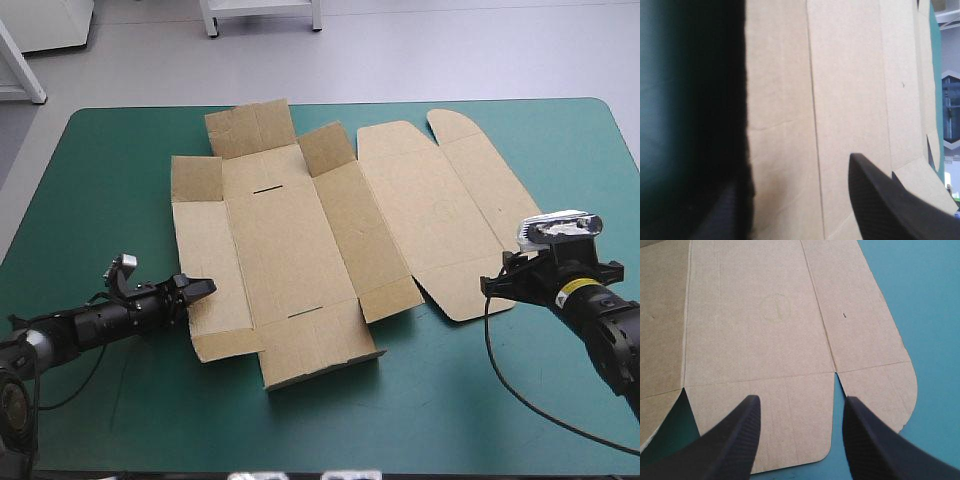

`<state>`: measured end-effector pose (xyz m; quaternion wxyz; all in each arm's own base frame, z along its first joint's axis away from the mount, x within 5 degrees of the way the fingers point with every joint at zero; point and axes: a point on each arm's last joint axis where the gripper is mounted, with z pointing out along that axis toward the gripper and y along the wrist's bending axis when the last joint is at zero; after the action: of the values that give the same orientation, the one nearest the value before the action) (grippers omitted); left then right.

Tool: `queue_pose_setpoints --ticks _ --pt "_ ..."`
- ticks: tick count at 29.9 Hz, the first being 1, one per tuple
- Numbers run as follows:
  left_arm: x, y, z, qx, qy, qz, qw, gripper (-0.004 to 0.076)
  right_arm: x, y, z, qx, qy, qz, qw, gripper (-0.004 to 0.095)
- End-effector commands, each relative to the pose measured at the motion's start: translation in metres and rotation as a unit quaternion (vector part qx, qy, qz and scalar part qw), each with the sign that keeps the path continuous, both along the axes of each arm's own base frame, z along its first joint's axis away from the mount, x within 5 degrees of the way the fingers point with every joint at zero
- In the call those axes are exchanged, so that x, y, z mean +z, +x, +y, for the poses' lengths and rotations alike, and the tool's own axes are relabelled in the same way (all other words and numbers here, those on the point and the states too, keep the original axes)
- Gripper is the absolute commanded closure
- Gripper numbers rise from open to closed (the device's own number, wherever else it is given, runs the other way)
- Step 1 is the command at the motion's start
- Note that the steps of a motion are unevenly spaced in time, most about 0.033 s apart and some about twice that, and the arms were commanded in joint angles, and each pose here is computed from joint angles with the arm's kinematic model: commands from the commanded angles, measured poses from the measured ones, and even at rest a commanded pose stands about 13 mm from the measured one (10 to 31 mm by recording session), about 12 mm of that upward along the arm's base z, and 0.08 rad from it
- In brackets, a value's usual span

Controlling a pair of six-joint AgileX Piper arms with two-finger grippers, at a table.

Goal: Fold the box

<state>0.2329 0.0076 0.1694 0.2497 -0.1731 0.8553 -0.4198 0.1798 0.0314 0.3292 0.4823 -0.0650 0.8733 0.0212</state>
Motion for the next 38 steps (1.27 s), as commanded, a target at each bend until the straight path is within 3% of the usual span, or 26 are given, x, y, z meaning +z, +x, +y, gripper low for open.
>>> queue_pose_setpoints --ticks 1,7,14,20,25,32,38 --pt "0.014 0.008 -0.012 -0.004 -0.031 -0.048 0.998 0.0316 0.019 0.002 0.000 0.005 0.004 -0.054 0.999 0.0426" --pt "0.013 0.010 -0.013 0.005 -0.021 -0.044 0.999 0.0394 0.019 0.002 0.000 0.005 0.003 -0.055 0.998 0.0426" --pt "0.015 0.012 -0.013 0.005 -0.017 -0.064 0.998 0.0733 0.019 0.002 0.000 0.005 0.003 -0.054 0.999 0.0426" --pt "0.016 0.012 -0.013 -0.007 -0.003 -0.080 0.997 0.0732 0.019 0.002 0.000 0.005 0.004 -0.054 0.999 0.0426" --pt "0.032 0.021 -0.015 -0.085 0.017 -0.106 0.991 0.0729 0.019 0.002 0.000 0.005 0.004 -0.054 0.999 0.0426" --pt "0.071 0.049 -0.006 -0.184 0.145 -0.129 0.963 0.0582 0.019 0.002 0.000 0.006 0.002 -0.054 0.998 0.0426" --pt "0.122 0.081 0.004 -0.206 0.223 -0.199 0.932 0.0618 0.019 0.002 0.000 0.006 0.002 -0.054 0.998 0.0426"
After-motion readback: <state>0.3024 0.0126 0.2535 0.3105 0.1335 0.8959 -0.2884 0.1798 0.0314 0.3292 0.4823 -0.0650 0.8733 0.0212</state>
